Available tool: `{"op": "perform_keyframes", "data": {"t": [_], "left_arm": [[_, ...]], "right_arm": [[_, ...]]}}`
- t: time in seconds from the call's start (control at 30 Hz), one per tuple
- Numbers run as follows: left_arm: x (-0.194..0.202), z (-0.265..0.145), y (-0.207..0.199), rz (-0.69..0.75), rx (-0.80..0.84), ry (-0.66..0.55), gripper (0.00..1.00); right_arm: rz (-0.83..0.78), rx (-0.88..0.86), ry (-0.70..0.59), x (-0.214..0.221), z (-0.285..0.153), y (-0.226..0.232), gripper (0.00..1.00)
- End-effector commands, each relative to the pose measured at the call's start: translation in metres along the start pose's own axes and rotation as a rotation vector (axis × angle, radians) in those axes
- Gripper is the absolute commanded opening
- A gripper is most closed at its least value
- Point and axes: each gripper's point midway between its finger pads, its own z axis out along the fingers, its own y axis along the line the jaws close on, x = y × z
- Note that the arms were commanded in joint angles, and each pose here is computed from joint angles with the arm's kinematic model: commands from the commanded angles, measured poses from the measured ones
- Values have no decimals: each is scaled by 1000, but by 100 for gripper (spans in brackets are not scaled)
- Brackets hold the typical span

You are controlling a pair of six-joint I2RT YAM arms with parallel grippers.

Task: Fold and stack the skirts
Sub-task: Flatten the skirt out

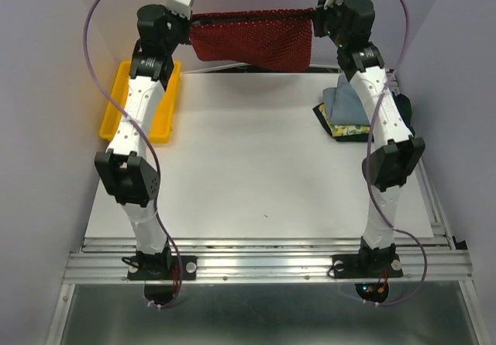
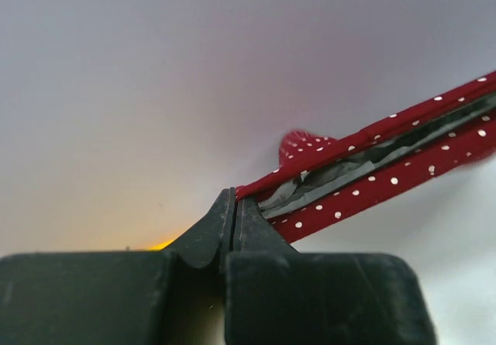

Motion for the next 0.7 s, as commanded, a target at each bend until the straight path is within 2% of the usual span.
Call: {"op": "perform_keyframes", "data": {"t": [0.0,0.07,0.1,0.13,0.17,0.2,0.3,0.33,0.4,0.43,0.5,0.63,0.67], "left_arm": [[-39,-61,37,129,-95,-114,0],[9,-66,13,170,3,-14,0],[26,-75,1,209,38,20,0],[86,-81,-21,209,110,140,0],[107,-92,-41,225,179,189,0],[161,-106,-60,246,242,296,0],[233,-145,-96,248,362,479,0],[267,-167,-109,238,406,562,0],[302,-200,-126,227,466,652,0],[309,-209,-129,224,477,673,0],[318,-231,-138,207,513,705,0],[310,-257,-148,221,585,706,2],[309,-270,-156,212,637,723,9]], "right_arm": [[-12,49,-23,-19,-39,-28,1],[13,0,133,42,-42,-16,1],[35,-42,267,99,-48,-5,1],[56,-64,379,137,-59,2,1],[74,-107,461,167,-69,12,1],[101,-136,609,218,-92,23,1],[130,-180,799,277,-131,36,1],[139,-193,903,305,-157,41,1],[156,-219,1034,333,-193,49,1],[155,-231,1043,333,-196,50,1],[164,-284,1140,347,-226,62,1],[178,-368,1242,350,-259,76,1],[174,-393,1251,347,-264,81,2]]}}
